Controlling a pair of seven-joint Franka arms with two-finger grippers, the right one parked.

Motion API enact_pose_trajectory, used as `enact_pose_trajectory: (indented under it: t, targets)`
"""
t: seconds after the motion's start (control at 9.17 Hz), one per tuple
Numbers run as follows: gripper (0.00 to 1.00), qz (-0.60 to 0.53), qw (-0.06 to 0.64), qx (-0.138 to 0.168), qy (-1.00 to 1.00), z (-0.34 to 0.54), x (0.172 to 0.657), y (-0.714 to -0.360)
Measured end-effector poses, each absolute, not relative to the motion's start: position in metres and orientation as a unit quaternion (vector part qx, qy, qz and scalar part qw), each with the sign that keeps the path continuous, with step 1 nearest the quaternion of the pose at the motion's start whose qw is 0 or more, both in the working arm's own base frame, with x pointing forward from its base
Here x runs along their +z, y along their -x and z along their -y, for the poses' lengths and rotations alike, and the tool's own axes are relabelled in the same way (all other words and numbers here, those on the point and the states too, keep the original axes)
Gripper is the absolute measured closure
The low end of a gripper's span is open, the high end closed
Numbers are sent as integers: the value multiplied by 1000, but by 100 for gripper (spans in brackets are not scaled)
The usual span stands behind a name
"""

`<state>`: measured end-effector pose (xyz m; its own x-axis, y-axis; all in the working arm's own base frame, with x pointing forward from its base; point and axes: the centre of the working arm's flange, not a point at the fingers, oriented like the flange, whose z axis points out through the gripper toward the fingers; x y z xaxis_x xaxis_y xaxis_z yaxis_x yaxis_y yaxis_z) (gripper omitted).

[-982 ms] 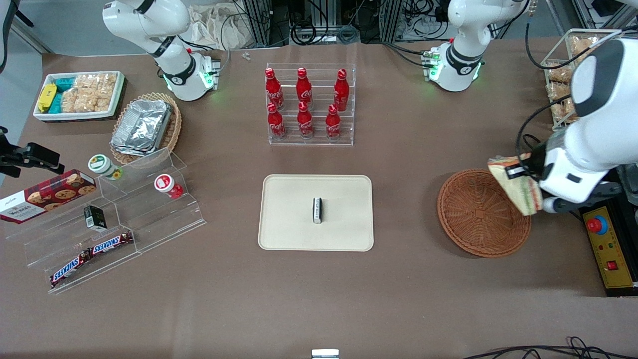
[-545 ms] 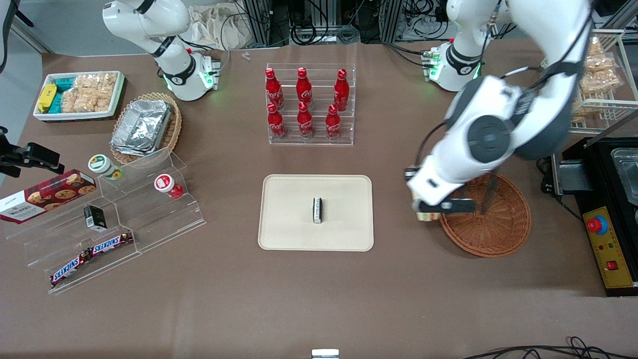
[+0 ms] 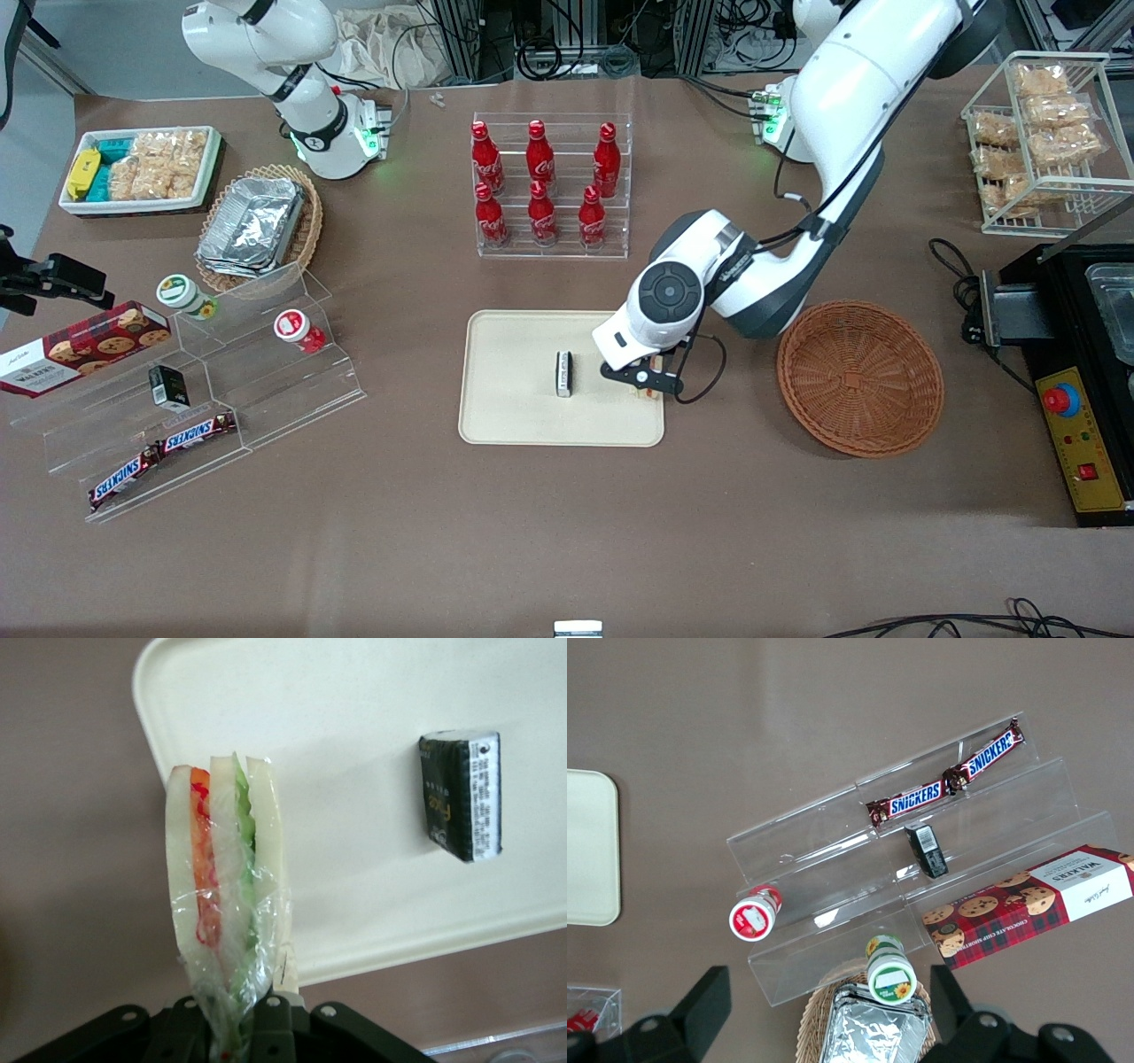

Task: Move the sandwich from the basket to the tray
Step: 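Carry the held sandwich over the cream tray beside the dark packet, then lower the sandwich onto the tray and open the left gripper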

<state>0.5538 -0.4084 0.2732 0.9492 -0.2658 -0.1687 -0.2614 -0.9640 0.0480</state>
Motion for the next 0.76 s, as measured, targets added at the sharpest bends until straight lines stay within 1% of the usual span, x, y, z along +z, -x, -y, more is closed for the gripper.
enact_pose_trajectory:
  t: [0.22,0.33,0.44,0.55,0.65,0.76]
  targets:
    - [83,135,19,-98,-986,411,235,-553]
    - [84,135,18,-103,-985,412,226,-552]
    - [78,135,16,-102,-985,413,224,-551]
    - [65,127,12,-100,-987,414,224,-551]
    - [49,115,7,-100,-988,414,224,-551]
    - [36,108,1,-103,-989,413,229,-552]
